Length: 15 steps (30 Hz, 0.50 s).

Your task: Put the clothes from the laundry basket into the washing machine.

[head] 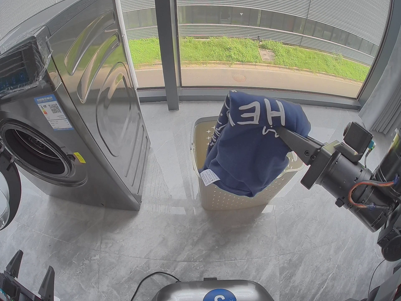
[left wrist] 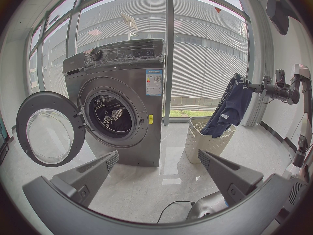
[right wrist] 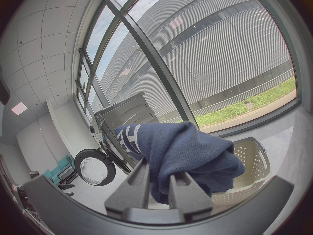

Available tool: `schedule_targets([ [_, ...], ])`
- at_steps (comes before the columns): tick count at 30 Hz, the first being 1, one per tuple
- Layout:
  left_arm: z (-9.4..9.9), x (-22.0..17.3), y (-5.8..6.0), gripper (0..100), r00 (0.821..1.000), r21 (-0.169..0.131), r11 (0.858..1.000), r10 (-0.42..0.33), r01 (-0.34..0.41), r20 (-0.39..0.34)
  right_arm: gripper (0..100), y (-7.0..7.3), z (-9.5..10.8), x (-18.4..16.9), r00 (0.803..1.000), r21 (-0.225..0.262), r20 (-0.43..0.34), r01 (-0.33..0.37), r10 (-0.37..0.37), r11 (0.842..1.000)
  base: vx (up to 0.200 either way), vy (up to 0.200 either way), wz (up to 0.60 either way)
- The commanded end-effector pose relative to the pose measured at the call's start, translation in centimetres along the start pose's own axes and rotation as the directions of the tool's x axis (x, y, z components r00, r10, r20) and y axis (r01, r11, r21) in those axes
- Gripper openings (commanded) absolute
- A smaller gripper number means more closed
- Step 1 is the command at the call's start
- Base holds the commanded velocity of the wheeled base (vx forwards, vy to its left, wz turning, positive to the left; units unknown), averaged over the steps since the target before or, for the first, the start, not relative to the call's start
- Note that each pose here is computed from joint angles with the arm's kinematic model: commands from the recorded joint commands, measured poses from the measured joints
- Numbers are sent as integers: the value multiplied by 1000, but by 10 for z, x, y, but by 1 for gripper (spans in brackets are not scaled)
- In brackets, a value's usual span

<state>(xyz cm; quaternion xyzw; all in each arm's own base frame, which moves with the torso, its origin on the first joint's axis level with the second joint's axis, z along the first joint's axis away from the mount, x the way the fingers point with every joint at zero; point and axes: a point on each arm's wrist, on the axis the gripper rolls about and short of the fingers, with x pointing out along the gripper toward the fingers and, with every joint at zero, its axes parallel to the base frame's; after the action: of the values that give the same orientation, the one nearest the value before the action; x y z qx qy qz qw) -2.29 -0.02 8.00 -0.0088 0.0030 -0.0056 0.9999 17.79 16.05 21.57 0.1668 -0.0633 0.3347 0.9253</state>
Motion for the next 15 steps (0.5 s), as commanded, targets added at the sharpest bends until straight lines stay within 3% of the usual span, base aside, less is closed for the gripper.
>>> schedule_targets([
  [1, -4, 0, 0, 100, 1000, -1, 1000, -1, 1, -6, 0, 2, 5, -3, 1000, 1, 20, -9, 9, 1000, -200, 0, 0],
  [10, -4, 0, 0, 100, 1000, -1, 1000, 1, -1, -6, 0, 2, 2, -2, 1000, 0, 7, -11, 11, 1000, -200, 0, 0],
  [15, -4, 0, 0, 100, 1000, -2, 1000, 1, -1, -6, 0, 1, -3, 0, 1000, -1, -12, -10, 10, 1000, 0, 0, 0],
])
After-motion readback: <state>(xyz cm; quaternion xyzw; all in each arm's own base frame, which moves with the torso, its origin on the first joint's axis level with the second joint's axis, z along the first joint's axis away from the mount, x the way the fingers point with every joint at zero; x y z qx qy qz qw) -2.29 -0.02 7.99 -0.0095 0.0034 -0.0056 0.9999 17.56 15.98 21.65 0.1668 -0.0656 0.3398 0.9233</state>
